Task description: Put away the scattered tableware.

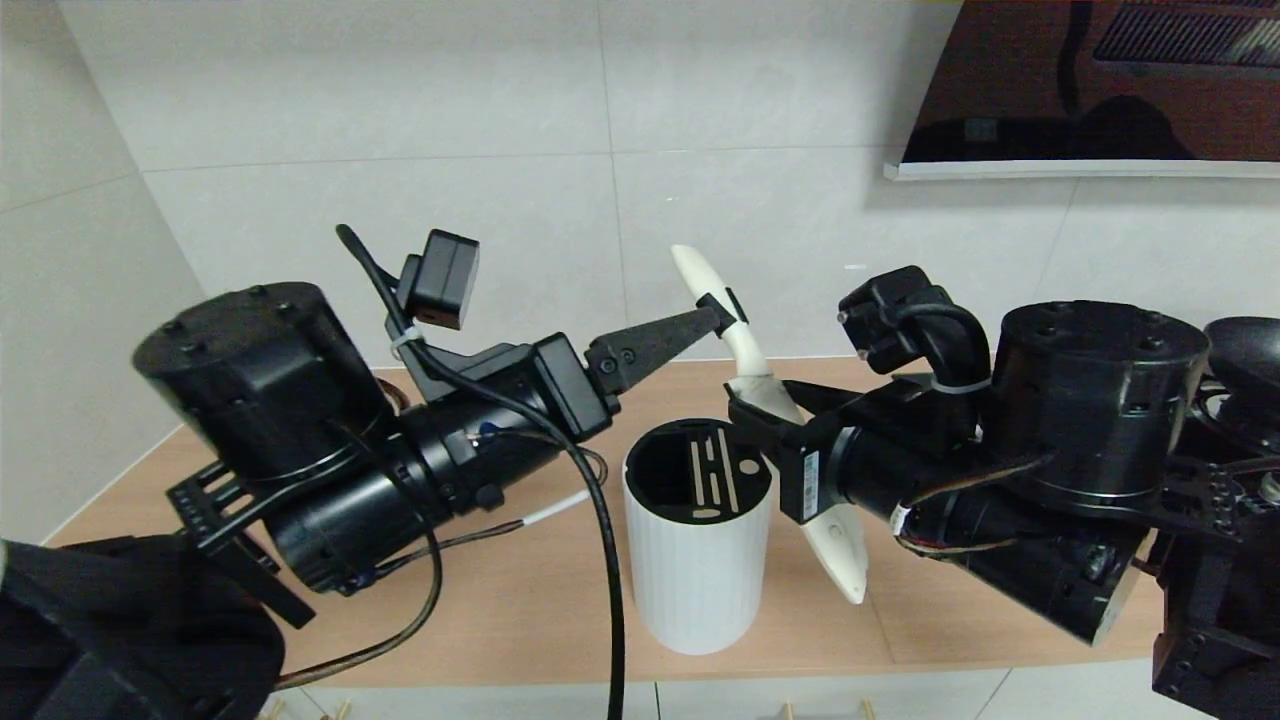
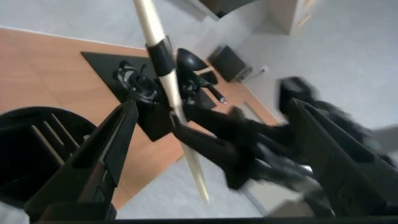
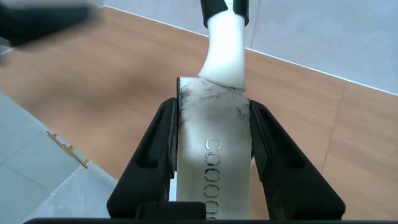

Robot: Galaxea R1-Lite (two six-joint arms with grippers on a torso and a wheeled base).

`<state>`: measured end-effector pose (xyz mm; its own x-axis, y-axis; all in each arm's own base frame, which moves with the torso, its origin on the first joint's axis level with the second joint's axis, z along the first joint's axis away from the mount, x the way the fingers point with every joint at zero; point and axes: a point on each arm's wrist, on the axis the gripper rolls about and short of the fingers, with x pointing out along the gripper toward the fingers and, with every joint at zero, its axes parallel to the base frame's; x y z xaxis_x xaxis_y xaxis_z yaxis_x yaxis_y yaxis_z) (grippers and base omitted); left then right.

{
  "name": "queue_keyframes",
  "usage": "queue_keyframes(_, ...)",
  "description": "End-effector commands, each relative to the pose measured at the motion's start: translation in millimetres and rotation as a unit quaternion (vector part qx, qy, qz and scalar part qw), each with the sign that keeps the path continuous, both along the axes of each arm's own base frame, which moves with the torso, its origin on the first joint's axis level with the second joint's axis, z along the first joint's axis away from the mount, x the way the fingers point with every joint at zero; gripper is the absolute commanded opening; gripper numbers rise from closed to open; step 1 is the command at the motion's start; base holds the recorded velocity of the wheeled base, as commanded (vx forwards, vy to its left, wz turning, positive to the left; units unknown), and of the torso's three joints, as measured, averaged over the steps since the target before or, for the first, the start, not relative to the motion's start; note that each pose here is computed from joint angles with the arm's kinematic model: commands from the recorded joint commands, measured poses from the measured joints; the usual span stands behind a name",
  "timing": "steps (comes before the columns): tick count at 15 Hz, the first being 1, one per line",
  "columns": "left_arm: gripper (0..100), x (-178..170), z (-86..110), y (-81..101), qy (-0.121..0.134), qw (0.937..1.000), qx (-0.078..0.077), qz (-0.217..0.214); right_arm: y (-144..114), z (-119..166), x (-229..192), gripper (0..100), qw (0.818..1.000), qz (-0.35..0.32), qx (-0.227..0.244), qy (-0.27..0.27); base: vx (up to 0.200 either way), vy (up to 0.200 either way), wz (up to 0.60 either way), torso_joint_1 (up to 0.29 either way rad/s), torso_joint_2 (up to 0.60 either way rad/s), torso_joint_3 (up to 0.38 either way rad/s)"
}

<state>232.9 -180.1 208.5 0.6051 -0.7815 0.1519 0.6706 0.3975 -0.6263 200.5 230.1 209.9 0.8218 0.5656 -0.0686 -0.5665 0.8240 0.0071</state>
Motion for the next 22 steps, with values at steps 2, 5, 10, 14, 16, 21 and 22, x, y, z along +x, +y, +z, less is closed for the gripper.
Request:
queue_keyframes(2,100,8,-23.1,-20.0,0.004,0.9996,0.026,0.010,9,-6,-5,0,1.000,0.016,-0.002,0.002,0.000,0.000,0.00,0.000,0.00,0.000)
queue_keyframes(5,100,9,-21.7,-21.2,-0.007,0.9998,0.016,0.011,10,-9,-11,0,1.000,0.024,-0.005,0.004,0.000,0.000,0.00,0.000,0.00,0.000)
queue_keyframes(10,100,11,-19.4,-17.1,-0.012,0.9997,0.011,0.017,10,-11,-22,0,0.999,0.043,-0.001,0.000,0.000,0.000,0.00,0.000,0.00,0.000)
queue_keyframes(14,100,13,-18.9,-14.7,-0.012,0.9997,0.010,0.021,8,-10,-29,0,0.999,0.053,0.004,-0.005,0.000,0.000,0.00,0.000,0.00,0.000)
queue_keyframes(16,100,12,-17.3,-14.2,-0.014,0.9997,0.008,0.021,10,-12,-34,0,0.998,0.060,-0.001,-0.003,0.000,0.000,0.00,0.000,0.00,0.000)
queue_keyframes(21,100,10,-14.8,-13.1,-0.017,0.9996,0.006,0.020,12,-16,-34,0,0.998,0.063,-0.006,0.001,0.000,0.000,0.00,0.000,0.00,0.000)
queue_keyframes(22,100,10,-14.8,-13.1,-0.018,0.9996,0.006,0.020,12,-16,-34,0,0.998,0.063,-0.006,0.001,0.000,0.000,0.00,0.000,0.00,0.000)
